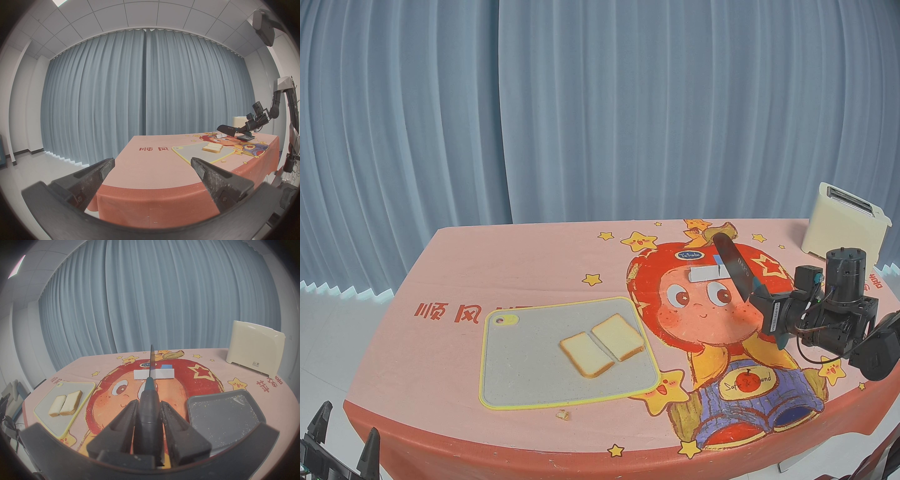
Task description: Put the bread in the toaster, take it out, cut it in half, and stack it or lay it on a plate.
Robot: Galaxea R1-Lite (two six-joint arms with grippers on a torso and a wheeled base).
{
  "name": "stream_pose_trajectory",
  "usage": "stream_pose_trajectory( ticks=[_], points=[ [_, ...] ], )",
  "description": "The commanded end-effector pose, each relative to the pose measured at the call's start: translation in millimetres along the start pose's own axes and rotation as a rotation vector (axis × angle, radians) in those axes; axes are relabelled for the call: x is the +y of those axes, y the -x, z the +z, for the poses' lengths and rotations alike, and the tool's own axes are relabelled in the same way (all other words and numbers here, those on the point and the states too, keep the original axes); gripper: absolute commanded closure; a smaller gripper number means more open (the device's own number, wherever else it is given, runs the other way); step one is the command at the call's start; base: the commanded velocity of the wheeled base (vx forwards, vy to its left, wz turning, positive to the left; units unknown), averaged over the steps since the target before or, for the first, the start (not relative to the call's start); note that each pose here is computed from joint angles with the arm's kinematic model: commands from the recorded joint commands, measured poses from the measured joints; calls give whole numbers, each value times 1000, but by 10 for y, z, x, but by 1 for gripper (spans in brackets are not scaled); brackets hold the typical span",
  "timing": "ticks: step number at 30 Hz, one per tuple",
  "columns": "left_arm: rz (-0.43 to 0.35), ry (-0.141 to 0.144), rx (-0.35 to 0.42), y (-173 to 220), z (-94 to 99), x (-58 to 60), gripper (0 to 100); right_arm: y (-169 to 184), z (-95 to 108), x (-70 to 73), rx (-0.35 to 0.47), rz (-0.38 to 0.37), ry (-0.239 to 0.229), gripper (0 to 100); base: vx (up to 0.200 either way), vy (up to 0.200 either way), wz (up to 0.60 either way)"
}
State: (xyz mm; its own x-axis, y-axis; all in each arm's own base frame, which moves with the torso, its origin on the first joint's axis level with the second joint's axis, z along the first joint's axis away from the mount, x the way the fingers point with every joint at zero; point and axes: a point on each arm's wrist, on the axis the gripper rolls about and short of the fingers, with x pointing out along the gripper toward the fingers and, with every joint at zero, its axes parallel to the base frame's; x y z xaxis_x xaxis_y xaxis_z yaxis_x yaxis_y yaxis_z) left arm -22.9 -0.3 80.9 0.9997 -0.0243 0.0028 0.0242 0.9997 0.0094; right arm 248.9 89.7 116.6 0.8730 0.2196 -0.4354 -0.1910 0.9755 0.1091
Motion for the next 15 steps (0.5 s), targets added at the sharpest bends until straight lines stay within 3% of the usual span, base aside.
stream_pose_trajectory(
  ticks=[1, 15],
  points=[
    [-2, 0, 7, -5, -51, 0, 0, -12, -17, 11, 8, 3, 3, 100, 0, 0, 0],
    [-2, 0, 7, -5, -51, 0, 0, -33, -26, 21, 13, 5, 4, 100, 0, 0, 0]
  ],
)
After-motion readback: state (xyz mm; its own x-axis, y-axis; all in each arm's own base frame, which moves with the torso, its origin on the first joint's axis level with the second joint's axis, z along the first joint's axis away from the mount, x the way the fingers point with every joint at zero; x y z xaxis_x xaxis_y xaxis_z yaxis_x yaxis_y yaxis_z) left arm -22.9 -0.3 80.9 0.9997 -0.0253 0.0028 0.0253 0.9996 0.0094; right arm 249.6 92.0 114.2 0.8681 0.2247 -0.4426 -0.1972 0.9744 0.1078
